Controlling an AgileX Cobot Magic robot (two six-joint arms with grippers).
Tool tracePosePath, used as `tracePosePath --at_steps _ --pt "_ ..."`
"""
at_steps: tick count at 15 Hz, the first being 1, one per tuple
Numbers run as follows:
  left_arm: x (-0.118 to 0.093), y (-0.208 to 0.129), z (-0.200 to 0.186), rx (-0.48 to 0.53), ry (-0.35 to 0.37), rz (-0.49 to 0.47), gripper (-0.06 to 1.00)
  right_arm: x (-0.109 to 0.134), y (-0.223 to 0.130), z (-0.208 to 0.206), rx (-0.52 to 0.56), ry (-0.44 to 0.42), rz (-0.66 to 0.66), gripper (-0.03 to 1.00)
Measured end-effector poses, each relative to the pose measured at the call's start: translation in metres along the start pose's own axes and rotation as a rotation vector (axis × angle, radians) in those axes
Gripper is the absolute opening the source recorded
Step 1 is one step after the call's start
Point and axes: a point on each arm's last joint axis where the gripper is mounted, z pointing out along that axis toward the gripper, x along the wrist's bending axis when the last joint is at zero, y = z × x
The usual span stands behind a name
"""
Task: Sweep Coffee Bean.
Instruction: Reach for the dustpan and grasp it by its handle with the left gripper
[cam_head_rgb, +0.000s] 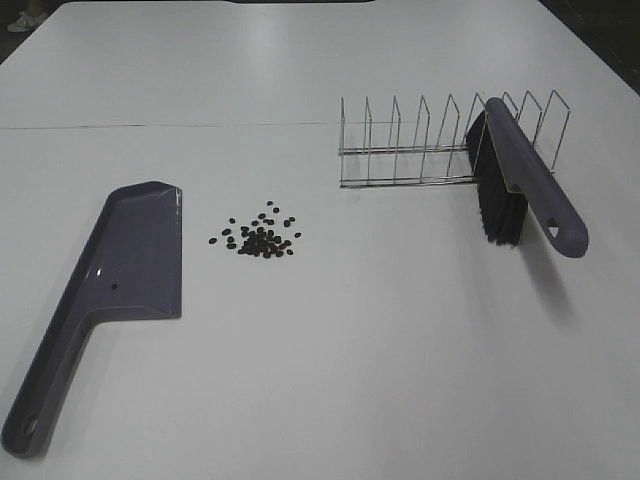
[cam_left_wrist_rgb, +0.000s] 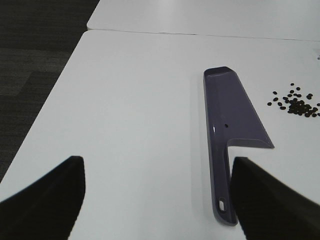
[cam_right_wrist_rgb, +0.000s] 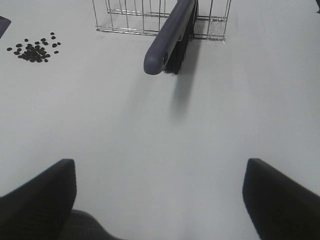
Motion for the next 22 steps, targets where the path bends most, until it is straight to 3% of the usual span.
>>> tracePosePath --at_steps 22 --pt "0.0000 0.0000 0.0000 0.000 0.000 0.000 0.73 0.0002 -0.0011 0.0014 0.006 0.003 -0.002 0.77"
